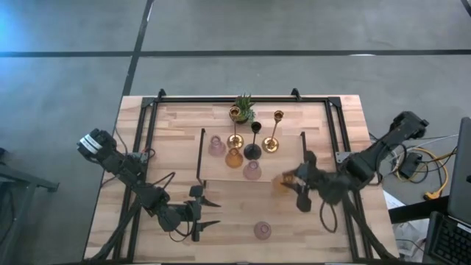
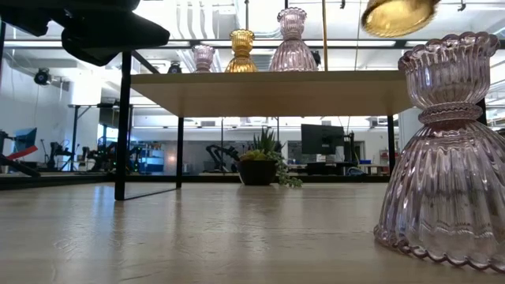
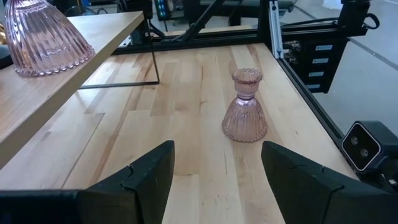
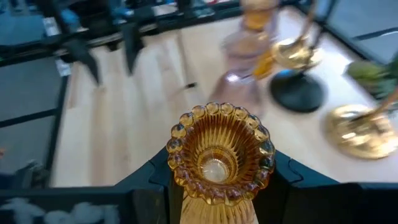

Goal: Pick & Place candle stick holders
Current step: Put the orange glass candle holder on the shelf

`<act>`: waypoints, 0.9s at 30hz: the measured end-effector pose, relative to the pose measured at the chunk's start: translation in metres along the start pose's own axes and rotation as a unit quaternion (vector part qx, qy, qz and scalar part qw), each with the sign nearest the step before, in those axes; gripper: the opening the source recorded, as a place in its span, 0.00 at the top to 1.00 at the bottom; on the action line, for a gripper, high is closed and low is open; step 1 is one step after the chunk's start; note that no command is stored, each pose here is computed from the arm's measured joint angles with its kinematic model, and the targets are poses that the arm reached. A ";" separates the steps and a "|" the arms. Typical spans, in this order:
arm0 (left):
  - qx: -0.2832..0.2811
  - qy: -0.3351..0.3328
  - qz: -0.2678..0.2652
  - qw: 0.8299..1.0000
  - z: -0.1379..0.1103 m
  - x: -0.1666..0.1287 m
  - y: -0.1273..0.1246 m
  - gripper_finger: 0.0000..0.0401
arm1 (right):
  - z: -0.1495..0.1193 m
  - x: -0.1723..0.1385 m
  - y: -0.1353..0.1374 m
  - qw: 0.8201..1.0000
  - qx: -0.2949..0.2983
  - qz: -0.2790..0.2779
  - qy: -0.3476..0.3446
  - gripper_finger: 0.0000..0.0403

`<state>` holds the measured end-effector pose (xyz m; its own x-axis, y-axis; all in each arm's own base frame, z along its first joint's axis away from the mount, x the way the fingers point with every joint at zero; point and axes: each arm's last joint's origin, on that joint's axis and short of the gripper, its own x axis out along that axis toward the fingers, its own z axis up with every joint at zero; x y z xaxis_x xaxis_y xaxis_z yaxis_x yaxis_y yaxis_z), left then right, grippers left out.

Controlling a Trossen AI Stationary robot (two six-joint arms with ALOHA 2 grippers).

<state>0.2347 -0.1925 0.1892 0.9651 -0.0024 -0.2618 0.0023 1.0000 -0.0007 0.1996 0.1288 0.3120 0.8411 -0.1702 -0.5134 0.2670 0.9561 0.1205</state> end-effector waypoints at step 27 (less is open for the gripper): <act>-0.002 -0.008 0.023 1.000 0.002 0.001 0.002 0.39 | 0.009 0.045 -0.059 0.995 -0.058 -0.076 0.015 0.69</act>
<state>0.2362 -0.1907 0.1911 0.9684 0.0444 -0.2455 -0.0440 0.9990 0.0072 0.2263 0.0628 0.2898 0.7796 -0.3097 -0.5443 0.3325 0.9412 -0.0593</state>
